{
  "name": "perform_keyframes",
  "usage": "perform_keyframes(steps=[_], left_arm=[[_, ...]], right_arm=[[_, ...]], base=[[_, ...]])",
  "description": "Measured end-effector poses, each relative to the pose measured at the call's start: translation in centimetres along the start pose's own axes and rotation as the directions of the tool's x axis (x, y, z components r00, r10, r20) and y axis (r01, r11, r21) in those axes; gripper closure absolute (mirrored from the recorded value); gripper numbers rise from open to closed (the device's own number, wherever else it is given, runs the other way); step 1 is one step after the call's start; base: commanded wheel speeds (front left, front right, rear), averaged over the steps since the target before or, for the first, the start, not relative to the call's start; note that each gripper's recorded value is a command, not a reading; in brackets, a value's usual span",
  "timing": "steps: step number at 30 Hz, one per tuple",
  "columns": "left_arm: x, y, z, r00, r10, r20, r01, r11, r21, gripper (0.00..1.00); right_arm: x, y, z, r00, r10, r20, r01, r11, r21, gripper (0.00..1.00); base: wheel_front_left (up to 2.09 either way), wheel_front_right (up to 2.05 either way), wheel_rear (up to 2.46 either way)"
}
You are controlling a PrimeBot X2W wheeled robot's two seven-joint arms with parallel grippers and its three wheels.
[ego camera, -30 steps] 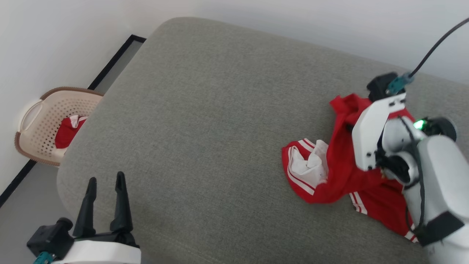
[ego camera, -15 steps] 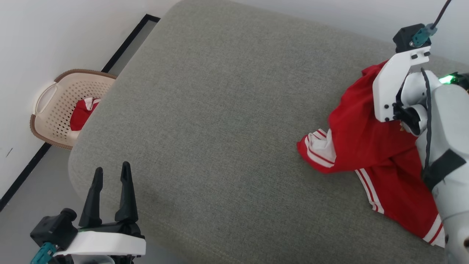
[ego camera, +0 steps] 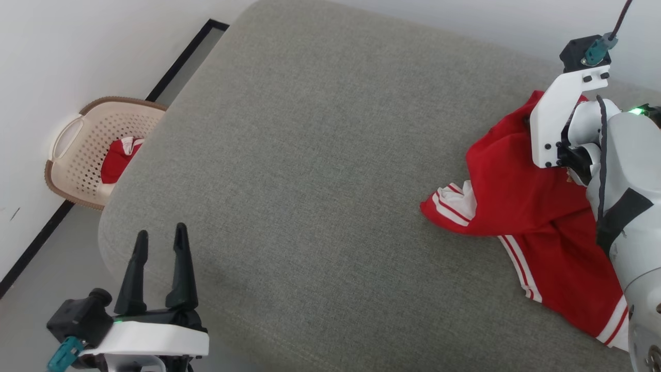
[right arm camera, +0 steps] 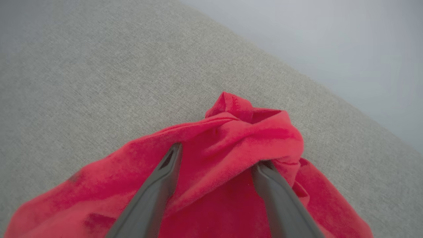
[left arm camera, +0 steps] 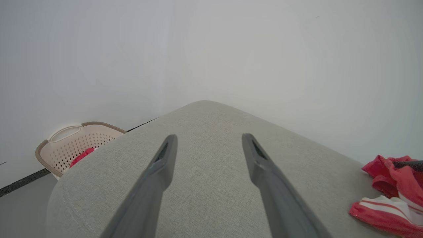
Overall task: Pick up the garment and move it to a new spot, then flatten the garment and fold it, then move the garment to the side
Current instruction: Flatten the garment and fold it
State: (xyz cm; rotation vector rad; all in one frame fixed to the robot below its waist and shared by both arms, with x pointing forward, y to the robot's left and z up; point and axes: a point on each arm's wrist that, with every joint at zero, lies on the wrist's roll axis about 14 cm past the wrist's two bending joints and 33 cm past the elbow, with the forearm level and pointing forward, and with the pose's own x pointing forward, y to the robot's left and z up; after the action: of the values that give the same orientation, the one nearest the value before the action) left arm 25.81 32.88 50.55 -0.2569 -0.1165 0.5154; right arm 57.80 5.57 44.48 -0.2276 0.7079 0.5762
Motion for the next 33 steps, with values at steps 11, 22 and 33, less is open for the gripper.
perform_keyframes(steps=[11,22,33], left_arm=[[1.4,-2.7,0.2,0.990,-0.141,0.001,0.141,0.989,0.034,0.00],[3.2,-8.8,-1.1,0.926,-0.375,-0.045,0.377,0.925,0.047,0.00],[4.5,-16.2,-2.6,0.780,-0.613,-0.128,0.618,0.786,0.002,0.00]], right_arm=[[-4.0,-0.5,3.0,0.970,0.010,0.244,-0.022,0.999,0.046,0.00],[-9.5,-4.6,0.9,0.926,-0.057,0.374,0.008,0.991,0.131,0.00],[-16.6,-8.3,-2.4,0.843,-0.185,0.506,0.066,0.968,0.244,0.00]], base=[[0.00,0.00,0.00],[0.00,0.00,0.00],[0.00,0.00,0.00]])
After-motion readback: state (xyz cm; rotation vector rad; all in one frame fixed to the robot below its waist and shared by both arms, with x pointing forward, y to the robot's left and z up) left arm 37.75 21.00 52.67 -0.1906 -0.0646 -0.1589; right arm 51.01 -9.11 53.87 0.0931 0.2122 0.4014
